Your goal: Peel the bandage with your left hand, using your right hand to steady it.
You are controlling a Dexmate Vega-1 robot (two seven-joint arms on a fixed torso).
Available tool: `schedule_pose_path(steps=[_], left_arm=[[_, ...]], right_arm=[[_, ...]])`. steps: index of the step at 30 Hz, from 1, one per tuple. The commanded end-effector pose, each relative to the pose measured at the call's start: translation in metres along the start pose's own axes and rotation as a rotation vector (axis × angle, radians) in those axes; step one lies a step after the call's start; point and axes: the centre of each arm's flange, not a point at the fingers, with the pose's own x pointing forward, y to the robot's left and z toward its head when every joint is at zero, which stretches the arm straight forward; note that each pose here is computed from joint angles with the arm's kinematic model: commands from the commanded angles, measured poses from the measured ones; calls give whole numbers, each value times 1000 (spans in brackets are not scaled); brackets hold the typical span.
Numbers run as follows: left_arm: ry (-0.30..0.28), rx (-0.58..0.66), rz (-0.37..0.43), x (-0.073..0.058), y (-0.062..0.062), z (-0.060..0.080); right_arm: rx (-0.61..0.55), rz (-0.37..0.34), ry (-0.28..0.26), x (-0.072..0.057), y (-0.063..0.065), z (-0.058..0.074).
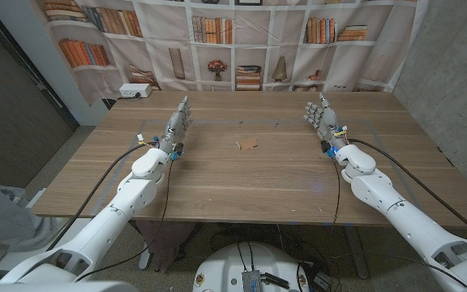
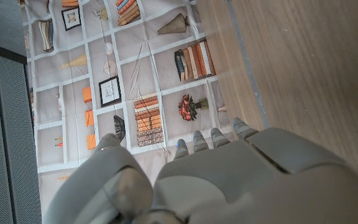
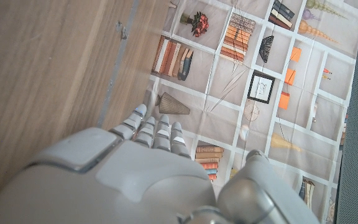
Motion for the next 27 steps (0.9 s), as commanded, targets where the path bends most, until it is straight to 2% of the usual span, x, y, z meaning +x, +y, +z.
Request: schedule_pose_path(steps=[1, 3, 4, 7, 9, 11, 13, 15, 17, 18, 19, 21, 22, 23, 25, 27], left_arm=[[-7, 111, 19, -11, 8, 20], [11, 227, 37, -14, 6, 29], [25, 285, 21, -14, 6, 34], [-7, 225, 12, -14, 5, 30], [17, 289, 34, -16, 3, 34], [0, 272, 29, -16, 1, 34], [18, 261, 28, -15, -2, 34], [43, 327, 19, -11, -8, 36], [38, 316, 12, -11, -11, 36], [20, 328, 27, -10, -18, 40], [25, 354, 25, -10, -20, 43], [69, 497, 48, -10, -26, 54], [67, 516, 44, -9, -28, 57], [53, 508, 35, -8, -29, 58], [63, 538, 30, -6, -31, 61], [66, 523, 59, -7, -35, 61]], right_arm=[[-35, -11, 3, 1, 12, 1], [-28, -13, 0, 1, 15, 0], [-22, -11, -3, 1, 16, 0], [-19, -6, -2, 2, 18, 0], [-18, -1, 1, 3, 18, 1], [-21, 0, -3, 5, 18, 3], [-28, -5, -7, 5, 17, 6], [-40, 6, 4, 5, 15, 7], [-41, 9, 7, 4, 14, 7], [-46, 8, 5, 3, 13, 7], [-57, 2, -2, 1, 11, 7], [-88, -12, -2, -2, 9, 7], [-89, -12, 2, -3, 8, 7], [-86, -7, 2, -4, 8, 7], [-78, 2, 2, -7, 7, 5], [-73, 4, 2, -10, 6, 3]])
